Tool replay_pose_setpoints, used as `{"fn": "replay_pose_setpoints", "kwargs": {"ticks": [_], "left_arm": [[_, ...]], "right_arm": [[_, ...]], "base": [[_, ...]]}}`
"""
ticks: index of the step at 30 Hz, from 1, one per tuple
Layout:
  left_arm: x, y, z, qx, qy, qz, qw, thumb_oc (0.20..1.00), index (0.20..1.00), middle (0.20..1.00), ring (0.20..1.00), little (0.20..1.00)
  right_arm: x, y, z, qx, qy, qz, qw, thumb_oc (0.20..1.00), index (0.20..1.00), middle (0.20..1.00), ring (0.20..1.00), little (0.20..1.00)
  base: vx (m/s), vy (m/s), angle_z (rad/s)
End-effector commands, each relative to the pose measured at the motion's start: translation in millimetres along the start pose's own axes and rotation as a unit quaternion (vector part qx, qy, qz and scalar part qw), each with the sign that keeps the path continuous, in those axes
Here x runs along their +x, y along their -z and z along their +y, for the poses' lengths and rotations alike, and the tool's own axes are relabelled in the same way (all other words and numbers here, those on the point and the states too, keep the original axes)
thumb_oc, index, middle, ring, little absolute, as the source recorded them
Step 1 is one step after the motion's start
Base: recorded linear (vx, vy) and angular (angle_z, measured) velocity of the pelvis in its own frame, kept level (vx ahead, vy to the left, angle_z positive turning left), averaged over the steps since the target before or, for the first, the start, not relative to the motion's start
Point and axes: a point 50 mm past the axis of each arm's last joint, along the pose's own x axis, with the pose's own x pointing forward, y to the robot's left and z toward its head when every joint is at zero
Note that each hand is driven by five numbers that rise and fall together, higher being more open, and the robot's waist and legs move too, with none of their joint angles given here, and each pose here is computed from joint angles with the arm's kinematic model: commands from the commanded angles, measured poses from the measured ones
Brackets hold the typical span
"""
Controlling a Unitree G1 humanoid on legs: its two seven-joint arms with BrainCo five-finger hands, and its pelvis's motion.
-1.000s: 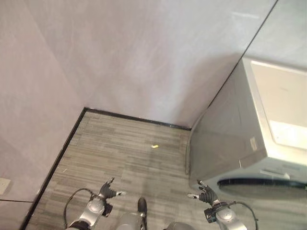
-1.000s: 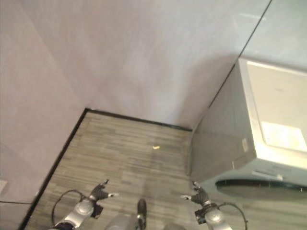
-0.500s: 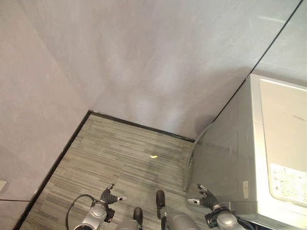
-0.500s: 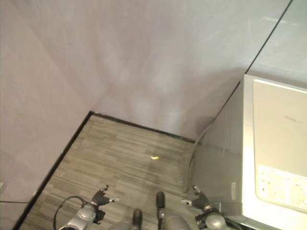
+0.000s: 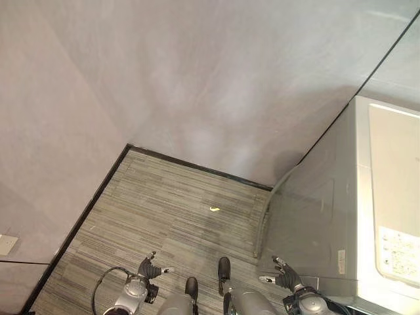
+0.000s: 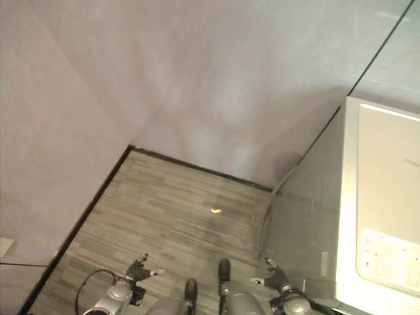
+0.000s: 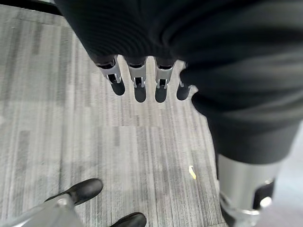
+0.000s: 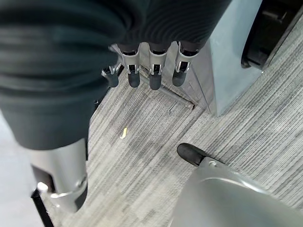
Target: Put brush and paste in cup on sink, flatten towel.
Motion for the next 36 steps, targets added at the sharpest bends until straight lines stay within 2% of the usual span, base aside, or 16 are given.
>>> {"fn": "replay_pose_setpoints", "kwargs": {"ticks": [1, 8, 12, 19, 24, 29, 36], "left_arm": [[4.1, -14.6, 16.4, -0.005, -0.031, -0.032, 0.999, 1.0, 1.0, 1.0, 1.0, 1.0], [8.7, -41.6, 17.8, -0.024, -0.038, -0.075, 0.996, 1.0, 1.0, 1.0, 1.0, 1.0], [6.4, -36.2, 15.2, -0.019, -0.028, -0.072, 0.997, 1.0, 1.0, 1.0, 1.0, 1.0], [-4.7, -4.6, 21.0, 0.002, -0.018, -0.039, 0.999, 1.0, 1.0, 1.0, 1.0, 1.0], [-6.7, -2.7, 29.0, 0.012, -0.026, -0.043, 0.999, 1.0, 1.0, 1.0, 1.0, 1.0], [-3.6, 4.8, 29.7, 0.025, -0.029, -0.019, 0.999, 1.0, 1.0, 1.0, 1.0, 1.0], [0.3, -3.4, 18.4, 0.023, -0.014, -0.025, 0.999, 1.0, 1.0, 1.0, 1.0, 1.0]], "right_arm": [[4.0, -21.9, -15.2, -0.012, 0.017, -0.049, 0.999, 1.0, 1.0, 1.0, 1.0, 1.0], [5.0, -24.1, -24.4, 0.012, 0.047, -0.049, 0.998, 1.0, 1.0, 1.0, 1.0, 1.0], [5.9, -18.4, -21.6, 0.014, 0.044, -0.033, 0.998, 1.0, 1.0, 1.0, 1.0, 1.0], [12.4, -37.7, -18.5, 0.002, 0.026, -0.062, 0.998, 1.0, 1.0, 1.0, 1.0, 1.0], [13.1, -45.1, -19.4, 0.016, 0.025, -0.077, 0.997, 1.0, 1.0, 1.0, 1.0, 1.0], [9.2, -29.2, -17.3, 0.034, 0.018, -0.056, 0.998, 1.0, 1.0, 1.0, 1.0, 1.0], [7.0, -19.2, -16.0, 0.023, 0.012, -0.037, 0.999, 1.0, 1.0, 1.0, 1.0, 1.0]], "base": [[-0.01, -0.043, 0.61], [-0.03, 0.017, 1.24], [0.07, 0.09, 0.6], [0.16, 0.146, 0.31], [0.14, 0.075, 0.7], [0.27, -0.012, 1.18], [0.11, -0.078, 1.01]]}}
